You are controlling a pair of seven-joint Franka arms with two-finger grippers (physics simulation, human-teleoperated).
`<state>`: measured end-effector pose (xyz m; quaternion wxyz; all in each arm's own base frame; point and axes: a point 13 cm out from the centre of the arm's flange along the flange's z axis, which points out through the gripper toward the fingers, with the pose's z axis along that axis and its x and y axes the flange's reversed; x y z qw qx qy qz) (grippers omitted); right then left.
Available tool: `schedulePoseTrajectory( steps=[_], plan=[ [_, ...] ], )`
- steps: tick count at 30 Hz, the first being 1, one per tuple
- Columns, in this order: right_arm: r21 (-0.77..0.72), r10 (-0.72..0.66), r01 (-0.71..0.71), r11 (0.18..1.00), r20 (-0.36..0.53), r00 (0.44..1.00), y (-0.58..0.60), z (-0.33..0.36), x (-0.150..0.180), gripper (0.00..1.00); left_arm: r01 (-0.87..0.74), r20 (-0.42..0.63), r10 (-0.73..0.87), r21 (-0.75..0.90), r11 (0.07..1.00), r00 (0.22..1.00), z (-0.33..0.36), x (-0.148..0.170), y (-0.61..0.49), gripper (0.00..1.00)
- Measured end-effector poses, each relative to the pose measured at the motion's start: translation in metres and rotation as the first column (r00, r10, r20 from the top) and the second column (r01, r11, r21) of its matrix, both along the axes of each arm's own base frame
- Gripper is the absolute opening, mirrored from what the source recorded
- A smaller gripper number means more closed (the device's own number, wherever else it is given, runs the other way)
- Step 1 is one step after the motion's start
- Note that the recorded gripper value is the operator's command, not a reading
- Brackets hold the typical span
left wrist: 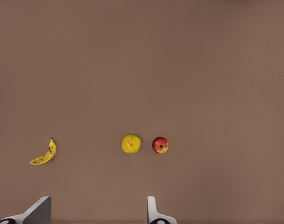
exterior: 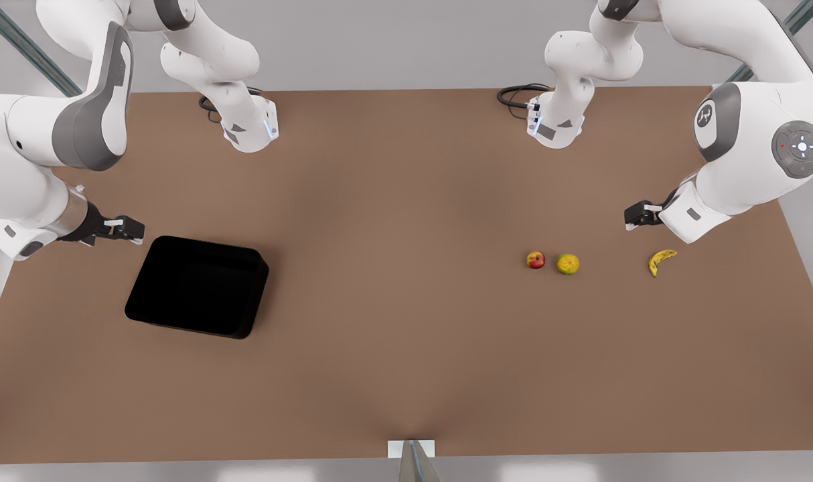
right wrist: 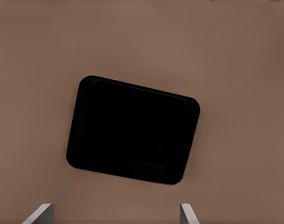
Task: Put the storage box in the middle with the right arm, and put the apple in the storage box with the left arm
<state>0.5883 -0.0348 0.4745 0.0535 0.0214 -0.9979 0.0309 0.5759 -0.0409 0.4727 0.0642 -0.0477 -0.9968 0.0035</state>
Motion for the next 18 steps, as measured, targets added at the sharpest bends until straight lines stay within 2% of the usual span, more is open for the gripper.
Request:
schedulePoseTrajectory(
  steps=[3,5,7,10,13,18],
  plan=[
    [-0.012,0.003,-0.004,1.000,-0.022,1.000,-0.005,-0.017,0.006,1.00,0.001,0.000,-0.001,0.000,1.000,1.000,0.000,0.000,0.000,1.00],
    [-0.073,-0.023,0.016,0.997,-0.093,0.995,-0.038,-0.066,0.016,1.00,0.002,-0.001,-0.002,0.000,1.000,1.000,0.000,0.000,0.000,1.00],
    [-0.121,-0.072,0.053,0.991,-0.160,0.985,-0.084,-0.123,0.010,1.00,0.003,-0.002,-0.003,0.000,1.000,1.000,0.000,0.000,0.000,1.00],
    [-0.142,-0.120,0.091,0.986,-0.207,0.971,-0.127,-0.204,-0.001,1.00,0.004,-0.004,-0.004,0.000,1.000,1.000,-0.001,-0.001,0.000,1.00],
    [-0.116,-0.155,0.135,0.984,-0.186,0.970,-0.148,-0.266,-0.009,1.00,0.005,-0.006,-0.005,0.000,1.000,1.000,-0.001,-0.001,0.000,1.00],
    [-0.071,-0.186,0.178,0.981,-0.131,0.974,-0.152,-0.322,-0.017,1.00,0.006,-0.012,-0.006,0.001,1.000,1.000,-0.001,-0.002,0.000,1.00]
  ],
)
